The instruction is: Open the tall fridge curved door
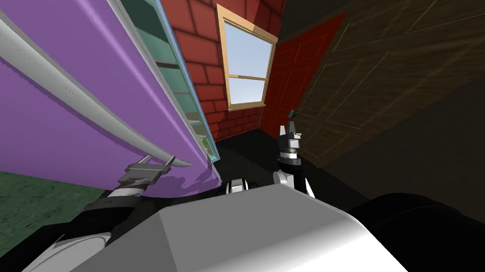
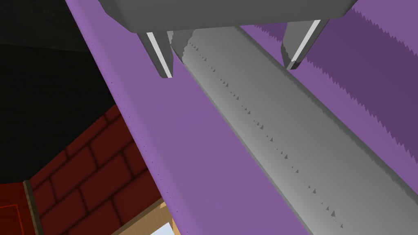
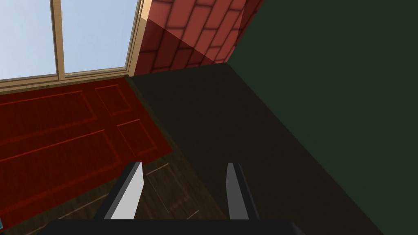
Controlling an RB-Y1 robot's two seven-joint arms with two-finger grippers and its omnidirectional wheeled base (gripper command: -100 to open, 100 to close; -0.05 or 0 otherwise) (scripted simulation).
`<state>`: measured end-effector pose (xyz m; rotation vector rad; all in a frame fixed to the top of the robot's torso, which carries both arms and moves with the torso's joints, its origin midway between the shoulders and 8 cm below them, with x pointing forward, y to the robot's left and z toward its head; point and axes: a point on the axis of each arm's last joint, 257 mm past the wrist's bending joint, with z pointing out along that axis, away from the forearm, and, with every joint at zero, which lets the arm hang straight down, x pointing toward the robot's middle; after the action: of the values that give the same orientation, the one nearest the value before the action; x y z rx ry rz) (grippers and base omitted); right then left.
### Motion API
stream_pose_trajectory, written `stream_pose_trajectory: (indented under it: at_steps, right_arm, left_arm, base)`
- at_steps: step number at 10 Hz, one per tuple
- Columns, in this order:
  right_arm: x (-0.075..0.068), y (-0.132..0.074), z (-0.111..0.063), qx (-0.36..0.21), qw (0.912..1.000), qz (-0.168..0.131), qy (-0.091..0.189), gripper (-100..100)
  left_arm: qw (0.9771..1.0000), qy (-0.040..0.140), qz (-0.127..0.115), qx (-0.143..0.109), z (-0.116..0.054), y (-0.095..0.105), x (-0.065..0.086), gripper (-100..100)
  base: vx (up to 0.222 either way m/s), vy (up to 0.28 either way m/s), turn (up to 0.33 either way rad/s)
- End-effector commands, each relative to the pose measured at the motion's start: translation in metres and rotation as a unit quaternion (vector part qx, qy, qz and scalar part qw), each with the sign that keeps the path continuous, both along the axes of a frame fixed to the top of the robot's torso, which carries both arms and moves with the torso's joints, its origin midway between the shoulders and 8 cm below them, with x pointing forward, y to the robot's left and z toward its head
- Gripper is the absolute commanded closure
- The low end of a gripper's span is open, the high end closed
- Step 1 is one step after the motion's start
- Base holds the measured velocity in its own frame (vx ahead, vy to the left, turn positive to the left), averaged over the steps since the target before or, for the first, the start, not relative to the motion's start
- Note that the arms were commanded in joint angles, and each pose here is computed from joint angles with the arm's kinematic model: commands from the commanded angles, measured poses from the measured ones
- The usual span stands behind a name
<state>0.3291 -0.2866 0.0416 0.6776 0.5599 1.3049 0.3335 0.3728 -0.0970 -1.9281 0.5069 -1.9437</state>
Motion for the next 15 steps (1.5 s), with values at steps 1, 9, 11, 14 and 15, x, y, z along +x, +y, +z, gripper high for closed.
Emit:
stream_pose_trajectory:
  at_steps: [1,9,11,14,15]
  right_arm:
    - [0.0,0.0,0.0,0.0,1.0,0.0,0.0,0]
    - [0.0,0.0,0.0,0.0,1.0,0.0,0.0,0]
    - [0.0,0.0,0.0,0.0,1.0,0.0,0.0,0]
    - [0.0,0.0,0.0,0.0,1.0,0.0,0.0,0]
    - [0.0,0.0,0.0,0.0,1.0,0.0,0.0,0]
  left_arm:
    - [0.9999,-0.002,-0.017,0.002,0.002,-0.013,0.003,100]
    - [0.9976,-0.001,-0.069,0.003,0.003,-0.052,0.009,100]
    - [0.996,0.0,-0.09,0.003,0.003,-0.068,0.009,100]
    - [0.9954,0.001,-0.095,0.001,0.002,-0.072,0.01,100]
    - [0.9942,0.002,-0.107,0.0,0.001,-0.082,0.011,100]
  base:
    - [-0.273,0.162,-0.104]
    - [-0.274,0.159,-0.113]
    - [-0.264,0.167,-0.124]
    - [-0.25,0.139,-0.089]
    - [-0.159,0.128,-0.088]
